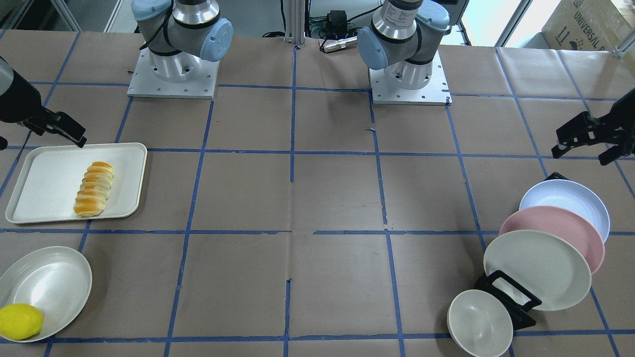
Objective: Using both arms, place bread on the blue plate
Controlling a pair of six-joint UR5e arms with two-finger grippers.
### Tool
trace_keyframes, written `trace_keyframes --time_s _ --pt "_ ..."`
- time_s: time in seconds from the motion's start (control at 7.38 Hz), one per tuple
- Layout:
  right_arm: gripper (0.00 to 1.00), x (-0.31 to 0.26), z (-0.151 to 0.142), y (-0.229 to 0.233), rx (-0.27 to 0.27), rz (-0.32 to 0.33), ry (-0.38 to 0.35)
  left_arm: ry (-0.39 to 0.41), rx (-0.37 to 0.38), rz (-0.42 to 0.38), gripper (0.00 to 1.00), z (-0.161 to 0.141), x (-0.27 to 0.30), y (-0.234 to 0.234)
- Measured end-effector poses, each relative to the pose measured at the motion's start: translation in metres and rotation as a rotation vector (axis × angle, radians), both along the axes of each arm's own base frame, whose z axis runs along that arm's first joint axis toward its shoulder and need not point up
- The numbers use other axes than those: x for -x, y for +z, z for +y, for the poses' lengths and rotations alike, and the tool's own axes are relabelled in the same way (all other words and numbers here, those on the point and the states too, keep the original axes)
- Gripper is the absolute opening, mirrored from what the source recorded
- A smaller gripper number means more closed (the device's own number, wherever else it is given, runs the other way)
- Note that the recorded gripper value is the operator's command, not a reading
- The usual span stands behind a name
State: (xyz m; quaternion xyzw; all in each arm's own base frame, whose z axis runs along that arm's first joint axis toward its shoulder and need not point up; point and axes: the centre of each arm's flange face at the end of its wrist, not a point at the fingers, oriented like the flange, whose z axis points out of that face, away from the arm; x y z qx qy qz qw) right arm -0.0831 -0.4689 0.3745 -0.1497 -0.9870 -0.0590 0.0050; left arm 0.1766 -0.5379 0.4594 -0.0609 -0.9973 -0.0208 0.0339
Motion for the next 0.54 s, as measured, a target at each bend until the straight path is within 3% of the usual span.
trace_keyframes --time_s 0.14,0.54 --pt "0.94 0.004 0.001 -0.029 0.036 0.014 0.014 -0.017 -0.002 0.049 1.00 0.000 -0.051 -0.022" --pt "0.92 0.008 -0.003 -0.106 0.089 0.019 0.158 -0.075 0.005 0.130 1.00 -0.024 -0.186 -0.086"
